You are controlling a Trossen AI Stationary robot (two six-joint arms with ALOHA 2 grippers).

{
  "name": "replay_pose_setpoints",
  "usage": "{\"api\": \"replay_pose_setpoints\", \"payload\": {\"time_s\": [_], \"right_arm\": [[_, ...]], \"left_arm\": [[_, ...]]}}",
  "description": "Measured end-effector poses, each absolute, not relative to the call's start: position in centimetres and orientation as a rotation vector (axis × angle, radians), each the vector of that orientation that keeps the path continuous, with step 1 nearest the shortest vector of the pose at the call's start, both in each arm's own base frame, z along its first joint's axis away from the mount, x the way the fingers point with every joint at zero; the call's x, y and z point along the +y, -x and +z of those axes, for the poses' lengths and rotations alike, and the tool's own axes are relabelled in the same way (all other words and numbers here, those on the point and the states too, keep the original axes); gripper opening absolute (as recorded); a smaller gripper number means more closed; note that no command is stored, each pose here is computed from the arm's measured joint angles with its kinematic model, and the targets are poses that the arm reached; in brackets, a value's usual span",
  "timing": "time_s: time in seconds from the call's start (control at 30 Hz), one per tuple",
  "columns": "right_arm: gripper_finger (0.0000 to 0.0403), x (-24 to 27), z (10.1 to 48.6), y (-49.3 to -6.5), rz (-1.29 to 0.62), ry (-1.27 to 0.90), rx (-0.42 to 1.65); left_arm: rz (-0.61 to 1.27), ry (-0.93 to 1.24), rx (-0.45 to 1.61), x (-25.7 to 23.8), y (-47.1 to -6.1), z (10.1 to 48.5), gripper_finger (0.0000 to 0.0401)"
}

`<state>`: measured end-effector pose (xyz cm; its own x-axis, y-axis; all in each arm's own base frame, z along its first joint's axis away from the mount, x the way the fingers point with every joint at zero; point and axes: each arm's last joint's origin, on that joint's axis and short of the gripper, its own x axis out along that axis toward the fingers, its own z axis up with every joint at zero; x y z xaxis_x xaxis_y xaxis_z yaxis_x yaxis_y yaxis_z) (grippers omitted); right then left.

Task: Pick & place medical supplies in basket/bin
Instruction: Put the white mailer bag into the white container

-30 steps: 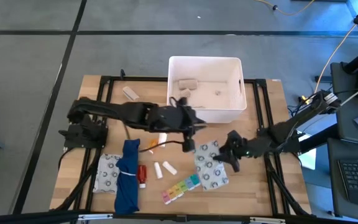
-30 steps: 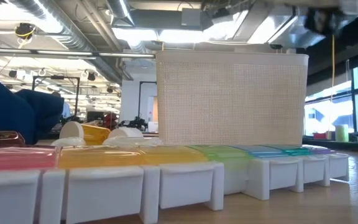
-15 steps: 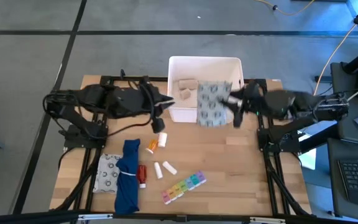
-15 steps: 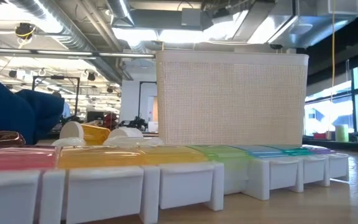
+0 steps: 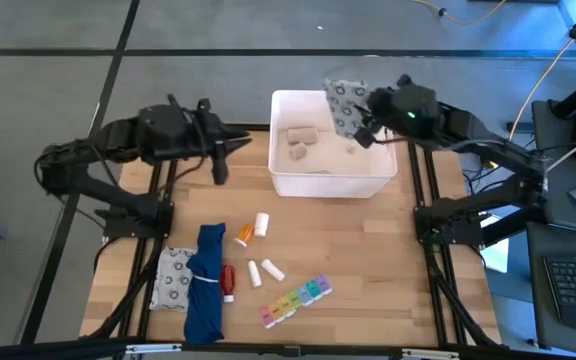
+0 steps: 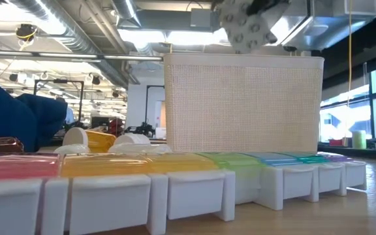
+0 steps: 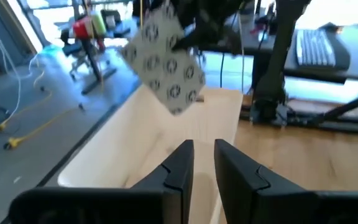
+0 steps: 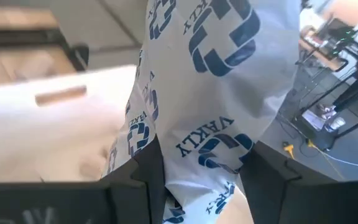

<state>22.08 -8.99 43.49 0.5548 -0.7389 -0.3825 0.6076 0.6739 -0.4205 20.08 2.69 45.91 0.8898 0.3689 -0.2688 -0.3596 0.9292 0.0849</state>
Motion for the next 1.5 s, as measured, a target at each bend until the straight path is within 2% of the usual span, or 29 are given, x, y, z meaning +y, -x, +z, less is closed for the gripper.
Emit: {"api": "replay_pose_setpoints", "payload": {"time_s": [0.3, 0.53, 0.77, 1.07, 1.17, 1.5], "right_arm": [[0.0157, -14.7, 38.7, -25.6, -0.683, 0.468, 0.968], [0.0157, -18.1, 33.9, -28.0, -0.543, 0.661, 1.286], [0.0157, -21.1, 28.7, -30.0, -0.391, 0.808, 1.55], [0.0158, -23.5, 22.7, -31.4, -0.271, 0.773, 1.703], [0.017, -23.9, 21.4, -31.7, -0.248, 0.758, 1.73], [0.0223, -24.2, 20.0, -32.2, -0.253, 0.745, 1.738]], "left_arm": [[0.44, -0.005, 0.172, 5.6, -16.0, 40.5, 0.0059], [0.52, 0.01, 0.195, 7.0, -15.7, 37.8, 0.0059], [0.514, 0.02, 0.198, 7.5, -15.8, 36.9, 0.0059], [0.492, 0.022, 0.195, 7.4, -15.8, 37.0, 0.0059], [0.492, 0.022, 0.195, 7.4, -15.8, 37.0, 0.0059], [0.491, 0.022, 0.196, 7.4, -15.8, 37.0, 0.0059]]}}
